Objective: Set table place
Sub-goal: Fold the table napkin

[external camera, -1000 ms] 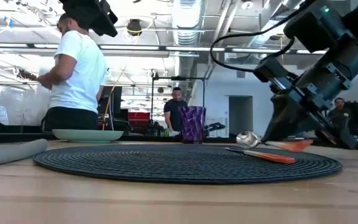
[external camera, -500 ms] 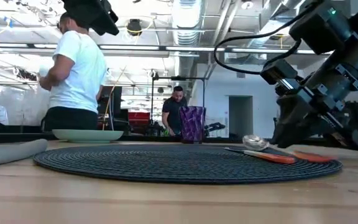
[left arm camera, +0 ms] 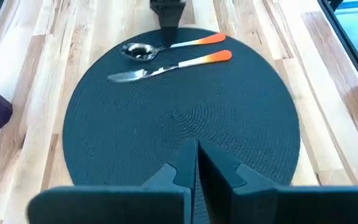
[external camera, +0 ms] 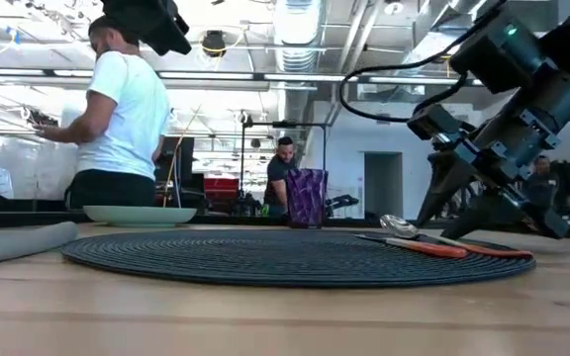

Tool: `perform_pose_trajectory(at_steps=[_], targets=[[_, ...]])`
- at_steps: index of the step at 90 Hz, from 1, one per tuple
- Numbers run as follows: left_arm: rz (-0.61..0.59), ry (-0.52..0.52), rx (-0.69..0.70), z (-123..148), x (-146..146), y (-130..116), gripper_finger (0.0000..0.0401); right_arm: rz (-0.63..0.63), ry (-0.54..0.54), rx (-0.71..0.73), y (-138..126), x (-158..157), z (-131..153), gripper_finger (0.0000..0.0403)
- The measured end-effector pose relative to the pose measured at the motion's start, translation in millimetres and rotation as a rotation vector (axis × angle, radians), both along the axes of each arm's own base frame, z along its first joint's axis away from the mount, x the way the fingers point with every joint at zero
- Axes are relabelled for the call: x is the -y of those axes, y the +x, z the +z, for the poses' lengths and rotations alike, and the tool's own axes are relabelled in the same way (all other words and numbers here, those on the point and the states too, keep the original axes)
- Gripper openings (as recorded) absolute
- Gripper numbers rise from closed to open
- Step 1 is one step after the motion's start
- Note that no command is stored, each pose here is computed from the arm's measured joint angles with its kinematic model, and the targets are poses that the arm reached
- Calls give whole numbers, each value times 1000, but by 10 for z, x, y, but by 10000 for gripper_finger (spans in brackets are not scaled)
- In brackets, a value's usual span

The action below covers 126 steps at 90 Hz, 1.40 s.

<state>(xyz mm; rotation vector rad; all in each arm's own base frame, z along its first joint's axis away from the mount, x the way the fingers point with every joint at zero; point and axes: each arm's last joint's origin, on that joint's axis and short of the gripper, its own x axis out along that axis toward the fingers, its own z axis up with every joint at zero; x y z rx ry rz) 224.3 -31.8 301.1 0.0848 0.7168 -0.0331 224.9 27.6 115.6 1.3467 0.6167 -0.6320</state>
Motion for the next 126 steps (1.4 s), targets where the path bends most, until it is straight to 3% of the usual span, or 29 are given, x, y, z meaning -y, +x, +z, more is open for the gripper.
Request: perform_pose_trajectory(at_steps=[25, 43, 58, 83, 91, 101, 114, 126], targets=[[20, -38, 73, 34, 9, 57, 0, 15, -38, 208, -32, 65, 399, 127], [60, -126, 56, -299, 92, 131, 0, -55, -48, -126, -432, 101, 320, 86], [41, -183, 132, -524, 214, 234, 0, -5, -88, -92, -494, 111, 425, 9], [32, -254, 192, -832, 276, 474, 0, 25, -68, -123, -492, 110, 392, 1], [23, -347, 162, -962, 286, 516, 0, 51, -51, -143, -475, 87, 355, 0], [-54, -519, 74, -1019, 395, 467, 0, 92, -60, -133, -464, 49, 355, 0], [-182, -611, 59, -872, 718, 258, 0, 115, -69, -125, -478, 31, 375, 0], [-64, -615, 36, -817, 955, 33, 0, 156, -97, -109, -487, 30, 404, 0]])
